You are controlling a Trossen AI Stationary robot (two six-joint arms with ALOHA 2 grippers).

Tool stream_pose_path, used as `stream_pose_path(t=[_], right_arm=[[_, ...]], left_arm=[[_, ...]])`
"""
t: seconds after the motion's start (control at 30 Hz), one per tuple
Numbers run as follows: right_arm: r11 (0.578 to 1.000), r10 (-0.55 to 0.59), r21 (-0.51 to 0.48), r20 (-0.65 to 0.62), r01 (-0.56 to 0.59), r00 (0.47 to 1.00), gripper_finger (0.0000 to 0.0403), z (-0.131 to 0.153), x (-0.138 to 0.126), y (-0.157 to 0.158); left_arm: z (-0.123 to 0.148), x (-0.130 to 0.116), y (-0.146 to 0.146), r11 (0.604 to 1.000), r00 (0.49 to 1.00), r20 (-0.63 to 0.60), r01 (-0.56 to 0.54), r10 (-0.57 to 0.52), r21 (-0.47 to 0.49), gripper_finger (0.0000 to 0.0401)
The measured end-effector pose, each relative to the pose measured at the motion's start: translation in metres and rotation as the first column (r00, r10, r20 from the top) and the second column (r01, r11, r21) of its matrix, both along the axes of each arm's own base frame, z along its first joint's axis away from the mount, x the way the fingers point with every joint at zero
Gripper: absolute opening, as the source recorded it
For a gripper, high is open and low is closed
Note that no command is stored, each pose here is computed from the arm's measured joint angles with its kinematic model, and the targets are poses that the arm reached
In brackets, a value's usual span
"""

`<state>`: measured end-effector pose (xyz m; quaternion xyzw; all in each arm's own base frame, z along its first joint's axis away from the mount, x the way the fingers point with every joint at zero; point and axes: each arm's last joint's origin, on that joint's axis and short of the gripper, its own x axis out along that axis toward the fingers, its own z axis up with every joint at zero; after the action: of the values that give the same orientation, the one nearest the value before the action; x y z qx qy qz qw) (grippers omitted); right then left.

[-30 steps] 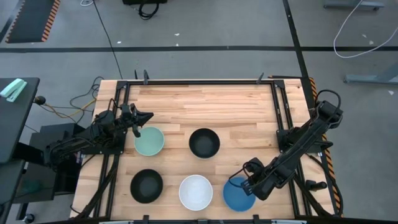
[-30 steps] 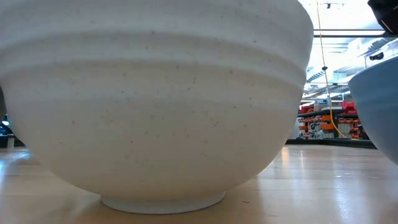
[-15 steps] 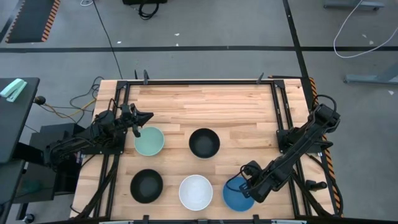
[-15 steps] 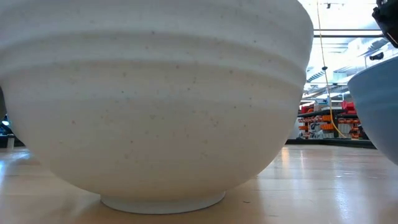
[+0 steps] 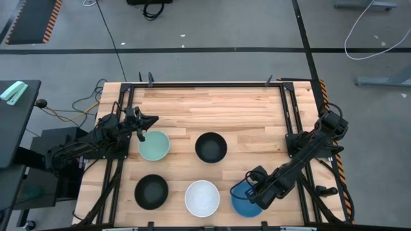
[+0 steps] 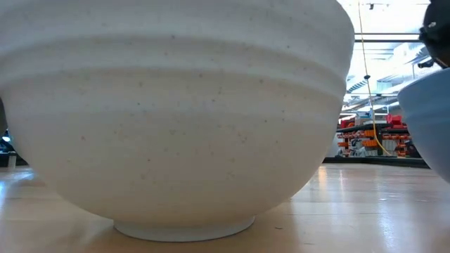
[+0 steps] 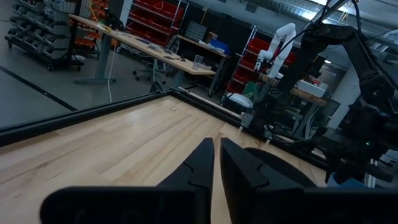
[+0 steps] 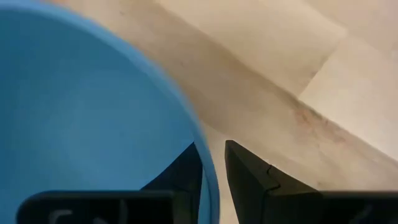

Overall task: Nest bowls inside each other
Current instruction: Stack the blue bowl on top of the right black bowl

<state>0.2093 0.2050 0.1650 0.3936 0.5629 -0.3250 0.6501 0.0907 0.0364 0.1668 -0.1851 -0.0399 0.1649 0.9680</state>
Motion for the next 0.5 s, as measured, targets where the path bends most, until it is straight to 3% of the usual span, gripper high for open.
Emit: stream_pose_path(t=[0.3,0.5], right_arm=[[0.997,0.066,-0.043,0.027,-0.064,0.997,0.0010,0.001,0.013,-0.014],[0.990,0.127,-0.058,0.022,-0.125,0.992,0.0010,0.001,0.021,-0.023]], left_arm=[[0.000,0.000,0.000,1.000,1.000,0.000,0.000,0.000,0.001,0.0025],[0.000,0.000,0.000,1.000,1.000,0.000,0.000,0.000,0.001,0.0034]])
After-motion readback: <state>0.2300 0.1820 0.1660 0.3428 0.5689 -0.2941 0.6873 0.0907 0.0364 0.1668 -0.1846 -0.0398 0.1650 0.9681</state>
